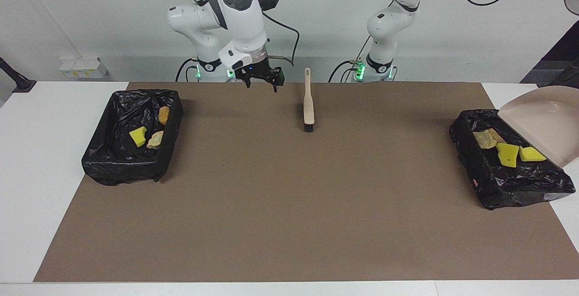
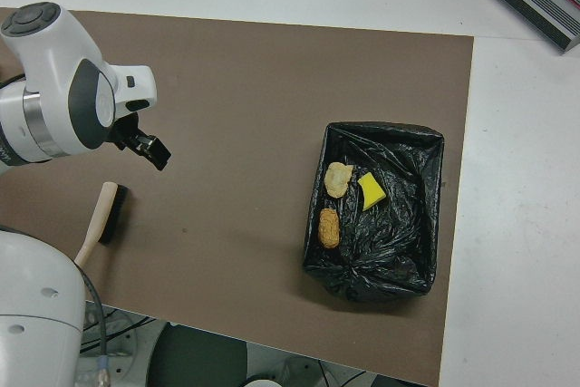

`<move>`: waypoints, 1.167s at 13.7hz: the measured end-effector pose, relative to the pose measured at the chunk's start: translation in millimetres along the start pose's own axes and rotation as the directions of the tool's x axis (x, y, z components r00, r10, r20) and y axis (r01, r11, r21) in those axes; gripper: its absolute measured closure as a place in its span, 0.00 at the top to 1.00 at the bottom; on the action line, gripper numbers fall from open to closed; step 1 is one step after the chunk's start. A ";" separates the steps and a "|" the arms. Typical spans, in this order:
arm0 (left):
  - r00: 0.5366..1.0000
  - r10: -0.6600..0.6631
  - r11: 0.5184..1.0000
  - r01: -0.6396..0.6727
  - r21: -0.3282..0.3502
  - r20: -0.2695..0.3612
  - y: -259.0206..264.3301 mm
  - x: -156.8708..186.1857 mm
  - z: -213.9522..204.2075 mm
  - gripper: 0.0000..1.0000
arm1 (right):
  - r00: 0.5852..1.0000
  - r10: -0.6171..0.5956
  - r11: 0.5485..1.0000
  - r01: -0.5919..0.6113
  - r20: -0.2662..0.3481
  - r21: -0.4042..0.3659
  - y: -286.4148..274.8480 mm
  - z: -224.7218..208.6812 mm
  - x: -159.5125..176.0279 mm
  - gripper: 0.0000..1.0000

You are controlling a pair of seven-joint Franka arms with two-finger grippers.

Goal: Sweep and dump trash in bin
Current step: 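Bring the dustpan back to the table center with the left gripper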

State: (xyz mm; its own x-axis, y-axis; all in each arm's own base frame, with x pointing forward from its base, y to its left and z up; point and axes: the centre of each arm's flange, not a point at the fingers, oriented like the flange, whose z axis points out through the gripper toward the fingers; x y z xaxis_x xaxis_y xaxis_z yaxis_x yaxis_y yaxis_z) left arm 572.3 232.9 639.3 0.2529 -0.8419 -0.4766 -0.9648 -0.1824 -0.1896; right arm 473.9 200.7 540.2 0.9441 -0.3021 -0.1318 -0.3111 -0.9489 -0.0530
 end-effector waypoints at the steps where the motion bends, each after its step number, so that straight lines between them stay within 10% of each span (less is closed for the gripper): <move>1: 0.999 -0.026 1.000 0.025 -0.016 -0.030 -0.4 24.5 -5.7 0.32 | 1.000 0.001 1.000 -0.001 -0.017 0.013 18.7 -15.9 14.8 1.00; 8: 0.919 -0.381 0.915 0.359 -0.186 -0.098 36.8 239.5 -61.2 0.32 | 0.990 -0.015 1.000 0.013 -0.137 -0.015 98.4 -70.4 69.0 1.00; 16: 0.485 -0.873 0.416 0.787 -0.456 0.040 114.2 444.0 -102.7 0.32 | 0.979 -0.053 0.998 0.047 -0.195 -0.035 111.8 -95.6 76.6 1.00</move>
State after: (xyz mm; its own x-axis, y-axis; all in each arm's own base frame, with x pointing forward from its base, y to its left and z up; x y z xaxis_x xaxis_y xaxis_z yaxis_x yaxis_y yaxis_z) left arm 567.0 -213.9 494.2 0.9683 -0.2290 -0.1001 -0.2359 -0.9697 -0.0629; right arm 521.9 62.8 618.8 0.9624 -0.2633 0.0663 -0.2623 -0.9647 -0.0243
